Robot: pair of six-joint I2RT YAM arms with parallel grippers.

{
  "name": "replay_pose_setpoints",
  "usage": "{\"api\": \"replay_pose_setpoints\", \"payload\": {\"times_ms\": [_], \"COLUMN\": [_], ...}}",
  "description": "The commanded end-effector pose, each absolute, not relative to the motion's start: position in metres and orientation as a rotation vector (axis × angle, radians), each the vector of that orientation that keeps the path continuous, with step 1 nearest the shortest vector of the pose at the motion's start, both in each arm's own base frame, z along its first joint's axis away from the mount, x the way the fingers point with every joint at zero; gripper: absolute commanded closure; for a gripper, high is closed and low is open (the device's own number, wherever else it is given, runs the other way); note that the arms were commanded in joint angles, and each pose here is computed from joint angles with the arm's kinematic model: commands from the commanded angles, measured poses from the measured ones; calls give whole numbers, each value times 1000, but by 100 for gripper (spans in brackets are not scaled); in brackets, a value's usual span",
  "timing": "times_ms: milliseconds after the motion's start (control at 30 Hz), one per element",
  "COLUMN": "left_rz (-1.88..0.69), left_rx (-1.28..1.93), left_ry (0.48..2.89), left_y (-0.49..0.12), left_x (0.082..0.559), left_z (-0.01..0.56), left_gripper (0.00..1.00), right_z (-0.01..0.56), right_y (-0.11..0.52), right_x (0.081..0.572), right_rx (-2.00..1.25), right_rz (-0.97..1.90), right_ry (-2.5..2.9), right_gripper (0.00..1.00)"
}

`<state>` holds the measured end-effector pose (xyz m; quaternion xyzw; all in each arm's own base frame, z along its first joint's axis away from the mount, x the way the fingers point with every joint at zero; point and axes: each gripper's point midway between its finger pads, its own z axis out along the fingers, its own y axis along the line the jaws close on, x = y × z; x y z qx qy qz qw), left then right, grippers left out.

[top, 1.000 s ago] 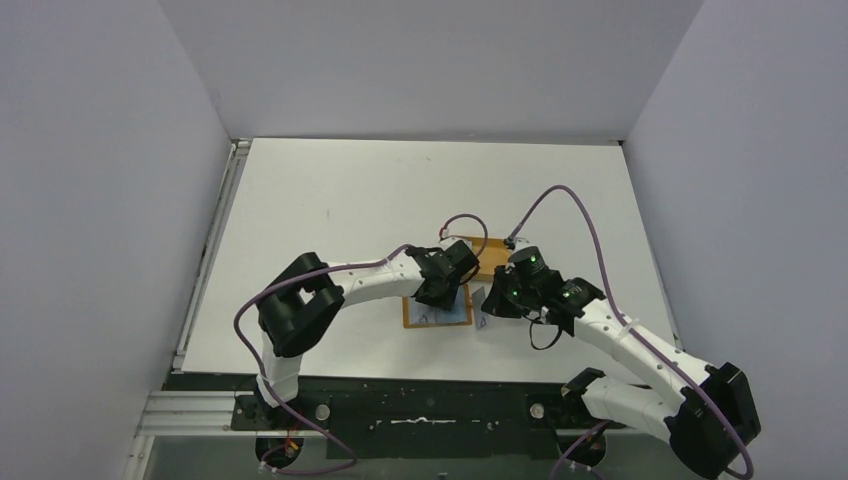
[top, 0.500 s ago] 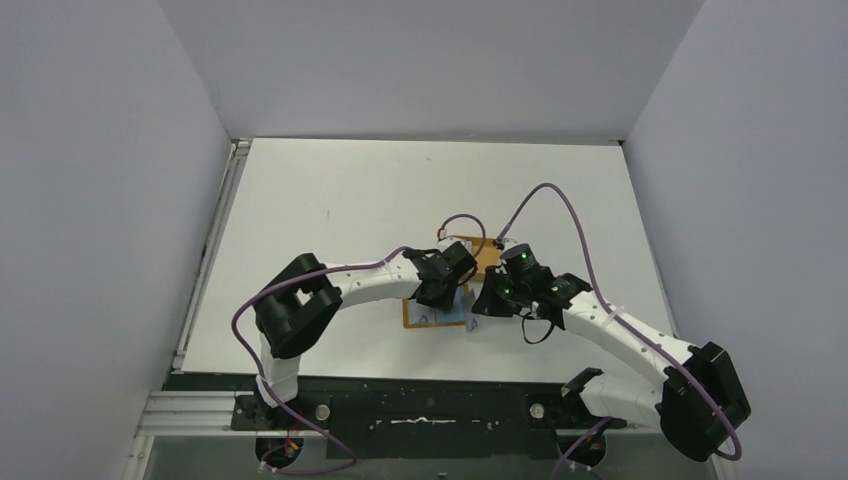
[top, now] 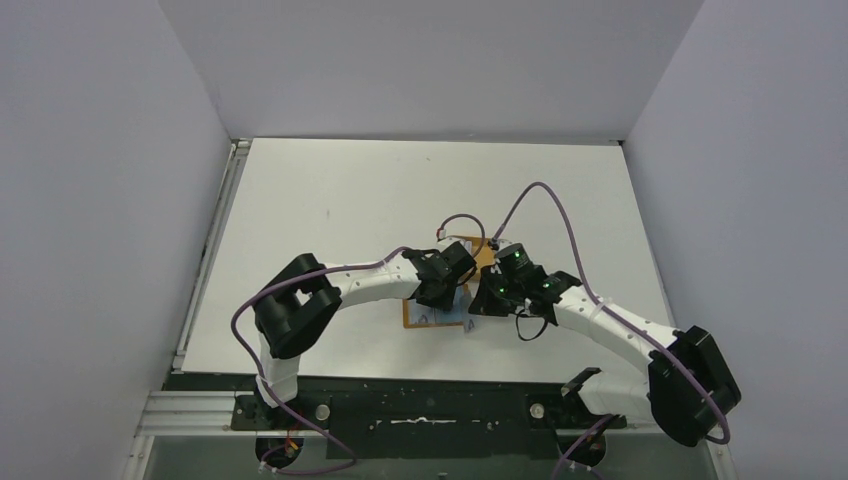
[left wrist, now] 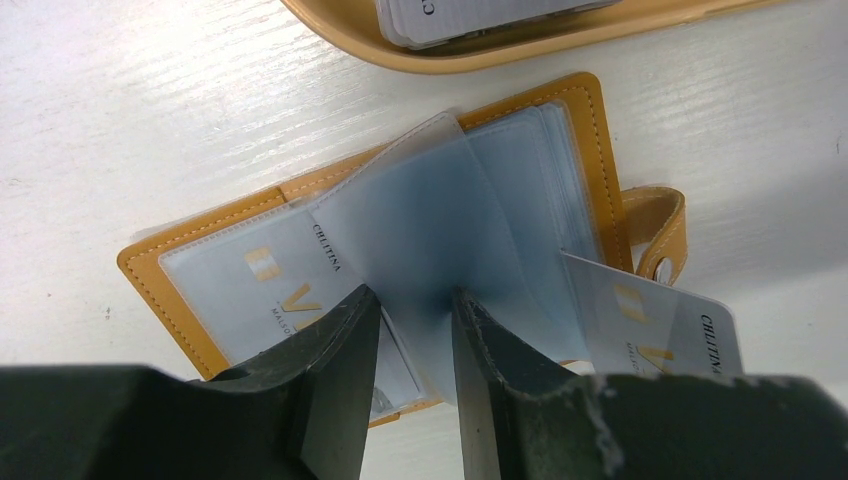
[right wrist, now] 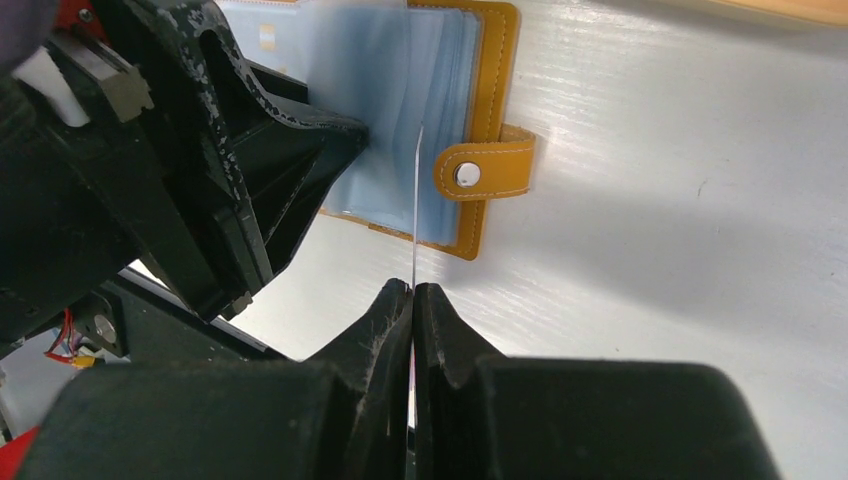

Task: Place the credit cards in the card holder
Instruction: Turn over the card slot in the card holder.

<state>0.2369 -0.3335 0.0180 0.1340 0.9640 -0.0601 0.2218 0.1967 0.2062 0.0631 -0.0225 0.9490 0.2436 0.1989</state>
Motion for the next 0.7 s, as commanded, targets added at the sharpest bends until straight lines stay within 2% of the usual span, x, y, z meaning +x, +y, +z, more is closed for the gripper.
{"api": "replay_pose_setpoints", "payload": {"times_ms": [0, 267, 667], "left_rz": [-72, -70, -108], "left_rx": [385, 372, 337], "left_ry": [2735, 2739, 2750], "left_y": [-312, -310, -311], "left_x": [224, 223, 222], "left_z": [-4, -4, -4], "left_gripper": [71, 74, 78], "right_z": [70, 96, 71], "right_y": [212, 210, 220], "right_x": [205, 210, 209], "right_rx": [-59, -57, 27], "right_rz": [703, 722, 813], "right_ry": [2598, 2512, 2563], "right_gripper": [100, 100, 100]}}
